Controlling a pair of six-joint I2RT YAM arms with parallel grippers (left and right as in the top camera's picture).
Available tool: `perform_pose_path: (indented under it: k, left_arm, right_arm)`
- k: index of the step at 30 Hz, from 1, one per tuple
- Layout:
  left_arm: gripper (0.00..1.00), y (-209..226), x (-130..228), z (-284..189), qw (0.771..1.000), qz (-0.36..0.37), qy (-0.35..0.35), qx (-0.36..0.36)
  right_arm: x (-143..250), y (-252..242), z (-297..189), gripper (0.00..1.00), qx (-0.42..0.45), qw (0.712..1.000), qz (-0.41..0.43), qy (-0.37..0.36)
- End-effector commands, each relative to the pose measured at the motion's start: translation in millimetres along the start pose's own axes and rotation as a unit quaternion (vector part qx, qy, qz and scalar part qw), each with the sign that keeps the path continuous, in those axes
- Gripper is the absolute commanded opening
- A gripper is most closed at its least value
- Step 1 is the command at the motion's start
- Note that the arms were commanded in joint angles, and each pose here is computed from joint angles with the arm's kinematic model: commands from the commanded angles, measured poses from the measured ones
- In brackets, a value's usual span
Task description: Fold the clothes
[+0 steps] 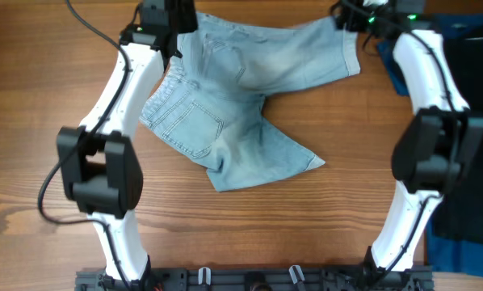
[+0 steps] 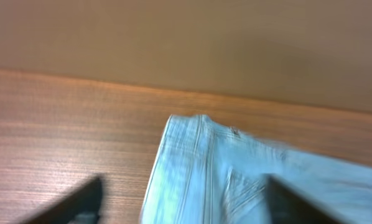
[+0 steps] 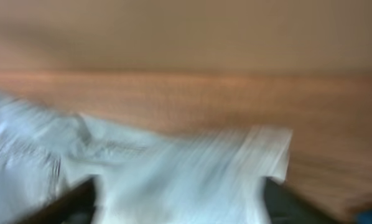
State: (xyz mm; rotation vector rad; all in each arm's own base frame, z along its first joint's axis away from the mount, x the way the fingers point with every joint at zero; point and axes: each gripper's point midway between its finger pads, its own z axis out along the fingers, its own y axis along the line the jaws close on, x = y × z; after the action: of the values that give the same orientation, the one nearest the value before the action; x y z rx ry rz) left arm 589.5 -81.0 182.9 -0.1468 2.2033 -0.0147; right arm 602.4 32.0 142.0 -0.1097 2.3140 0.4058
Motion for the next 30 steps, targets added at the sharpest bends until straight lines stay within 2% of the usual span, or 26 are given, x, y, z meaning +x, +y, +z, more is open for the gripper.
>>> perform_pose_path:
  k: [1,4,9,12,16,20,28,30]
  left_arm:
    - [1.0,17,4,8,1.0,-0.01,0.007,-0.029]
    - [1.0,27,5,-6,0.999,-0.03,0.025,-0.036]
    - [1.0,33,25,-66,0.993,-0.032,0.115,-0.009]
    - [1.0,30,46,-92,0.984,-0.032,0.172,0.013]
    - [0.99,34,94,-123,0.959,-0.028,0.282,0.012]
    - [0.96,43,122,-141,0.937,-0.021,0.349,-0.007]
    - [0.99,44,133,-142,0.928,-0.015,0.371,-0.007]
    - [1.0,38,138,-140,0.924,0.001,0.382,0.02]
  right_arm:
    - [1,12,0,1.0,-0.017,1.0,0.022,0.005]
    - [-1,18,-19,1.0,-0.017,0.999,0.027,0.014]
    - [17,46,-77,1.0,-0.032,0.995,0.058,0.08]
    - [39,62,-108,1.0,-0.045,0.988,0.065,0.133]
    - [79,73,-141,0.99,-0.043,0.97,0.096,0.221]
    - [111,72,-153,0.96,-0.017,0.952,0.112,0.286]
    - [181,99,-142,0.96,-0.02,0.918,0.082,0.388]
    - [201,107,-132,0.91,-0.023,0.912,0.068,0.404]
